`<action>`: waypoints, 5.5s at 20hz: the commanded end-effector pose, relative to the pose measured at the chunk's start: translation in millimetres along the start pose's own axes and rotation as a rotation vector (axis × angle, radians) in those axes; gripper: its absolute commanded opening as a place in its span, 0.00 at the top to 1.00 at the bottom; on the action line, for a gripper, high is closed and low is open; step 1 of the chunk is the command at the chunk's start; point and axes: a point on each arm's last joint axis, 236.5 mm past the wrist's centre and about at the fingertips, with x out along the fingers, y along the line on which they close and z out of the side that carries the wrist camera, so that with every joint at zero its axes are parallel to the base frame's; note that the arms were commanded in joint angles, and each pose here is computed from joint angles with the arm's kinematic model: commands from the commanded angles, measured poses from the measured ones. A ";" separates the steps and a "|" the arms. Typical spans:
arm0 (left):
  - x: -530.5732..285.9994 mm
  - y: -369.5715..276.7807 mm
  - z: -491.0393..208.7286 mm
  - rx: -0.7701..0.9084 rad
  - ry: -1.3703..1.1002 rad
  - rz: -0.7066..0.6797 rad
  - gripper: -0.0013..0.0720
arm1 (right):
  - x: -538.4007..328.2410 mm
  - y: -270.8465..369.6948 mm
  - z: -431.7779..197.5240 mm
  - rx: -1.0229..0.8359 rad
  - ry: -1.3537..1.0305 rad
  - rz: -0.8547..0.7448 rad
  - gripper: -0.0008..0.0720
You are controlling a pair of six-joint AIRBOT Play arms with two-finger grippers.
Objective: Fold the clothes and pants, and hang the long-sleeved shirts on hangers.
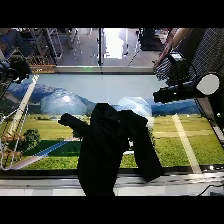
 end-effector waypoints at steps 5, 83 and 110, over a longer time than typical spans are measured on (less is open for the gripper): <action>0.4 -0.5 -0.4 0.001 0.001 0.000 0.47 | 0.4 0.0 -0.2 0.001 0.001 0.001 0.93; -290.8 -112.1 122.3 0.005 -0.575 -1.003 0.95 | -231.2 88.8 125.6 0.121 -0.672 0.235 0.94; -42.6 -198.9 -224.5 -0.067 0.342 -1.064 0.95 | 244.3 100.0 -62.9 0.295 0.371 0.050 0.33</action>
